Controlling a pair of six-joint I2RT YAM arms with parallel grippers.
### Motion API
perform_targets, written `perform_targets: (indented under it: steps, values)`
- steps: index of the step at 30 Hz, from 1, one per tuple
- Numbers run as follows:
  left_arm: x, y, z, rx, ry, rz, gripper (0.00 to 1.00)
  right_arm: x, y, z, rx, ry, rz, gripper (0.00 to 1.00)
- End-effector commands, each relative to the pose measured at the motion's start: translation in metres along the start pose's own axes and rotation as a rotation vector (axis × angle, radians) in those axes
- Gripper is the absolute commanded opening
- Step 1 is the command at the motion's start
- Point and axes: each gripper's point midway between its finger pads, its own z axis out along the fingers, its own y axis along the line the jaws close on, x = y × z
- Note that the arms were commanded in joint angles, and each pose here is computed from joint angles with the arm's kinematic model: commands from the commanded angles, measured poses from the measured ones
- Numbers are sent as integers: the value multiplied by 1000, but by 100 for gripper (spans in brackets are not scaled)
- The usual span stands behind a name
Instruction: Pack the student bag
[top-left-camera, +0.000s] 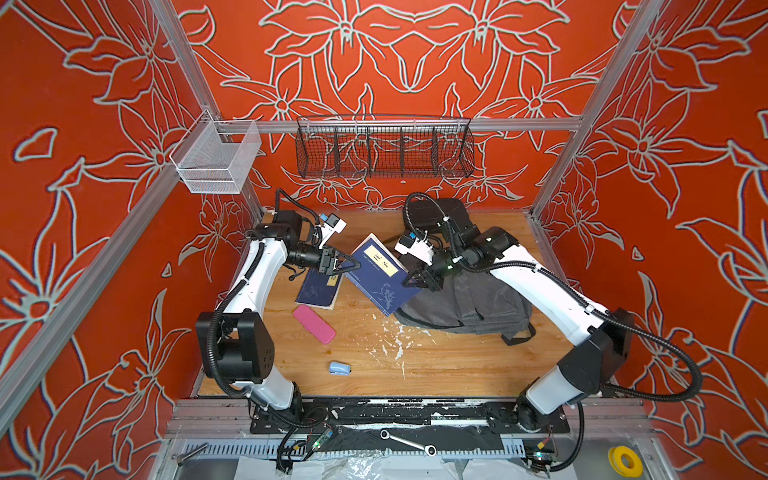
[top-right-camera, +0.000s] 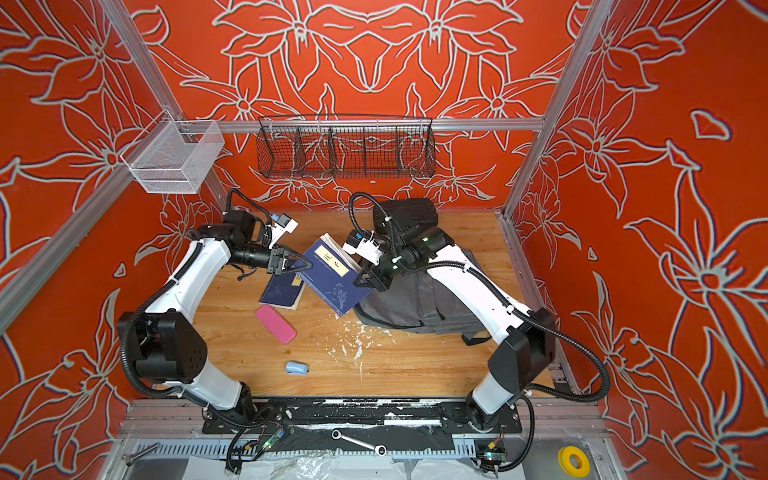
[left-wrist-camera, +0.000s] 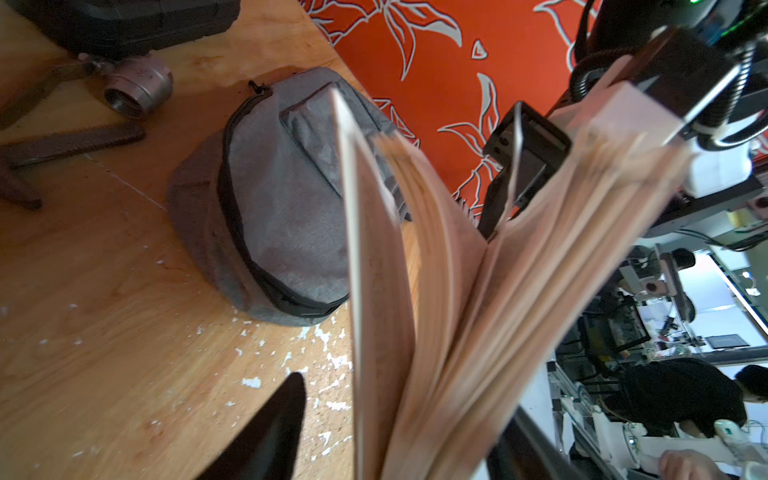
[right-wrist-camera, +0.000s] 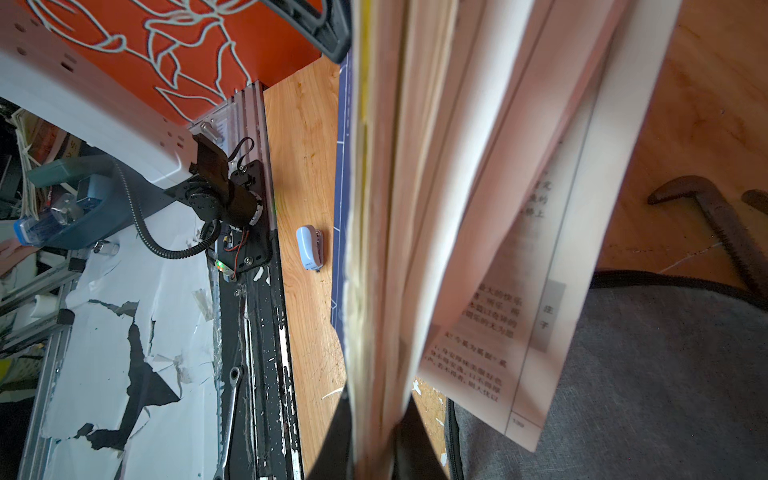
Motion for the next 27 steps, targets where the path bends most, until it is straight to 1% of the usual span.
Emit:
perform_targets:
  steps: [1,2,3,4,5,6,7,8,10,12,13,15,19,21,22,24,26,27]
  values:
    - [-7,-16,5,87,-36,27,41,-8,7,-1,-62,-6,-58,0]
    - [-8,-17,7,99,-36,29,28,-9,6,0,-63,-3,-56,0]
    - [-8,-18,9,108,-32,26,13,-9,4,2,-64,-1,-54,0]
    - [-7,-17,12,113,-23,19,5,-11,2,2,-58,-2,-56,5]
    - [-6,-17,13,114,-16,18,0,-13,0,2,-50,-2,-55,15]
    - [-6,-16,13,114,-13,12,0,-14,-6,1,-22,-7,-45,29]
    - [-6,-16,13,116,-11,10,0,-15,-12,-2,11,-12,-40,37]
    - [-7,-17,13,116,-11,13,0,-15,-19,-5,50,-14,-36,42]
    - [-10,-25,11,133,-28,29,0,-14,-39,-17,149,-58,-12,54]
    - [-14,-31,10,135,-46,51,0,-11,-53,-30,210,-117,27,62]
    - [-16,-35,8,137,-60,68,0,-10,-57,-36,218,-152,48,65]
    - [-20,-42,6,152,-89,102,0,-2,-58,-37,219,-173,74,68]
    - [-23,-43,8,144,-101,96,0,14,-60,-29,215,-158,140,72]
    - [-25,-35,10,138,-96,25,0,23,-73,-32,304,-141,194,74]
    - [-25,-32,11,146,-90,-11,0,28,-79,-36,354,-133,202,75]
    - [-27,-27,14,168,-78,-99,0,35,-96,-47,488,-150,240,76]
    - [-28,-23,15,192,-64,-170,0,44,-108,-59,609,-170,250,77]
    - [-29,-22,16,200,-56,-202,0,49,-112,-65,645,-185,258,77]
